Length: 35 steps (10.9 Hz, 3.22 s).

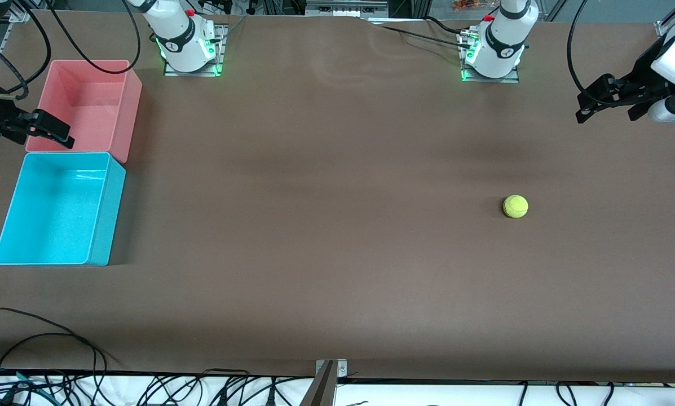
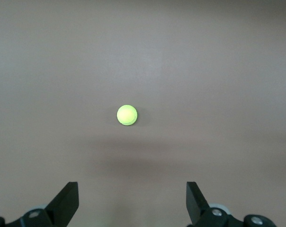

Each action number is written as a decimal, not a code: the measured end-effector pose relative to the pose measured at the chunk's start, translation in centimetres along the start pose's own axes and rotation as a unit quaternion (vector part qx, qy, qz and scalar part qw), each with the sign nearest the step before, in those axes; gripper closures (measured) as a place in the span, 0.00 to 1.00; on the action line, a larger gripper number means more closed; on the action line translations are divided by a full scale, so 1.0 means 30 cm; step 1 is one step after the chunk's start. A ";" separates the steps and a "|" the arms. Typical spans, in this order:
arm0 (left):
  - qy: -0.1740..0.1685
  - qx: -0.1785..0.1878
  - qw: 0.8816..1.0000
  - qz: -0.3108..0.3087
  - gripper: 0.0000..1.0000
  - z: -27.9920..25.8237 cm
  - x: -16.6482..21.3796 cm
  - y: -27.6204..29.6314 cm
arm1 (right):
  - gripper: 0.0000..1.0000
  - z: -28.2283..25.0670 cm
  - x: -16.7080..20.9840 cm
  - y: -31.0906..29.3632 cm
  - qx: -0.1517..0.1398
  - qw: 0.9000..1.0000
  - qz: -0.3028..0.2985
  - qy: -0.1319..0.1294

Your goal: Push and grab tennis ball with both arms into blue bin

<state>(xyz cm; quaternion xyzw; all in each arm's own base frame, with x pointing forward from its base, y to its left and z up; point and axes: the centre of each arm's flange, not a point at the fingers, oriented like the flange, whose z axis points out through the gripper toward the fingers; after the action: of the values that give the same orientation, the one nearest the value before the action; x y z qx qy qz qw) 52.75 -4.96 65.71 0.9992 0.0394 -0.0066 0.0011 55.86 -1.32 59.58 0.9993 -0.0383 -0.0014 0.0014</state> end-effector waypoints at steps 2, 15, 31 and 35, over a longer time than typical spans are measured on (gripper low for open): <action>0.000 0.000 1.000 0.000 0.00 0.000 0.000 -0.002 | 0.00 0.000 0.000 0.000 0.000 1.000 0.000 0.000; -0.013 0.002 0.999 -0.029 0.00 0.089 -0.109 -0.113 | 0.00 -0.006 -0.001 -0.016 0.000 1.000 -0.004 0.001; -0.057 0.003 0.998 -0.019 0.00 0.534 0.002 -0.186 | 0.00 -0.005 -0.002 -0.019 0.000 1.000 -0.005 -0.001; -0.046 0.002 0.999 -0.018 0.00 0.695 -0.014 -0.200 | 0.00 -0.005 -0.002 -0.019 0.000 1.000 -0.005 -0.001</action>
<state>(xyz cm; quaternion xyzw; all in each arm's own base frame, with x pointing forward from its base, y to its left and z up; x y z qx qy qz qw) 51.60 0.93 44.87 0.9970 0.0570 -0.0531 0.0012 55.84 -0.76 59.72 0.9994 -0.0332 -0.0024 0.0015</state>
